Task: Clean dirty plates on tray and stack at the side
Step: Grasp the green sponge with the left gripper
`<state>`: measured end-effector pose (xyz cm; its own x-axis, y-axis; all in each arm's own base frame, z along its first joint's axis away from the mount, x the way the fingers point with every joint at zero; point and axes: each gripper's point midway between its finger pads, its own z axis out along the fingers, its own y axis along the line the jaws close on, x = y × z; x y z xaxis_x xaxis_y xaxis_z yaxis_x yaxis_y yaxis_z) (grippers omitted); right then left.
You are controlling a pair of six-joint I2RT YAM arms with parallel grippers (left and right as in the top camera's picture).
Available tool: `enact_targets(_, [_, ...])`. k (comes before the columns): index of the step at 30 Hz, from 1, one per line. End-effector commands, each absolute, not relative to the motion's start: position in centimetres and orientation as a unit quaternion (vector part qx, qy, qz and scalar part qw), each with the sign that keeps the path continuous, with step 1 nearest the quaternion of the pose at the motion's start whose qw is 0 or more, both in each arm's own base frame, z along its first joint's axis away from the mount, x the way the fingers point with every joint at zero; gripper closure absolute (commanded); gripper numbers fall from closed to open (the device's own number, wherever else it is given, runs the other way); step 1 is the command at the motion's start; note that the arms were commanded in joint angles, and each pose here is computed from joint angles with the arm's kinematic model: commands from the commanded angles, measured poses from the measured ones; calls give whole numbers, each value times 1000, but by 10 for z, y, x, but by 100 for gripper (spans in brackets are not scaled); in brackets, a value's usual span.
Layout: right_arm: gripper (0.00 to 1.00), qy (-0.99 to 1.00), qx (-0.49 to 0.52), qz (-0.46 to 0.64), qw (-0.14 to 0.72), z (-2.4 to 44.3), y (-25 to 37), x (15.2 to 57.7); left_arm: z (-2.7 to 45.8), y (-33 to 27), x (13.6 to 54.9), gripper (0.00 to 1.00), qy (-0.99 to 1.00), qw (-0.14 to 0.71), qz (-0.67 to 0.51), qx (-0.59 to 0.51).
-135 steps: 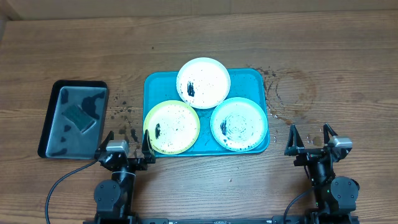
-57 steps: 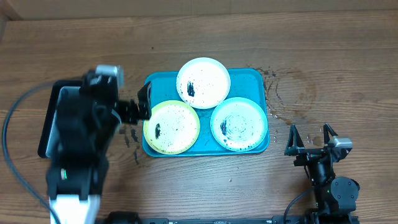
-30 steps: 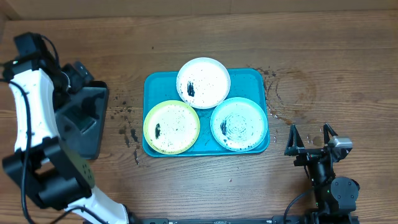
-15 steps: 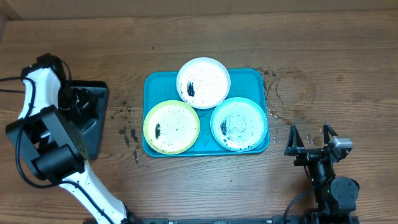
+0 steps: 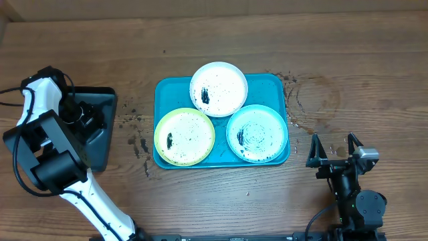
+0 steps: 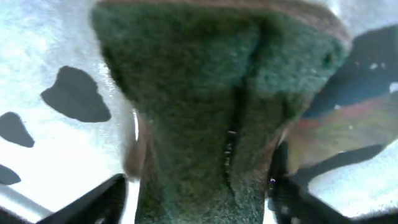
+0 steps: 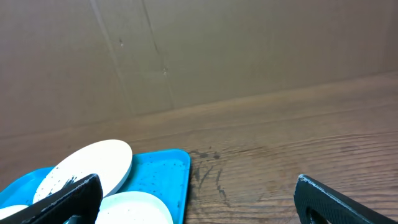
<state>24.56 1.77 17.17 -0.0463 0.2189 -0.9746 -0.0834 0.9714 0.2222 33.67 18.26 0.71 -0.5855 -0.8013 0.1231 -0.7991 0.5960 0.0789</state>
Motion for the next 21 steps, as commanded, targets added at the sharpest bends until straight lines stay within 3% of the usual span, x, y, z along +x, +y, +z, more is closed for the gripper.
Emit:
enact_targets(1, [0, 713, 45, 107, 691, 170, 18, 246, 3, 180, 336, 39, -897, 80, 3, 436])
enact_targets(6, [0, 713, 45, 107, 691, 170, 18, 246, 3, 180, 336, 72, -896, 80, 3, 436])
enact_targets(8, [0, 713, 45, 107, 691, 170, 18, 246, 3, 180, 336, 79, -896, 80, 3, 436])
enact_targets(10, [0, 713, 45, 107, 691, 170, 18, 246, 3, 180, 336, 96, -896, 80, 3, 436])
enact_targets(16, [0, 713, 45, 107, 691, 170, 18, 246, 2, 184, 340, 95, -897, 68, -3, 436])
enact_targets(19, [0, 713, 45, 107, 691, 170, 18, 246, 1, 188, 348, 12, -898, 51, -3, 437])
enact_targets(20, [0, 713, 45, 107, 691, 170, 18, 246, 1, 189, 349, 0, -898, 48, -3, 437])
enact_targets(21, [0, 713, 45, 107, 691, 170, 18, 246, 1, 190, 351, 0, -899, 42, -4, 437])
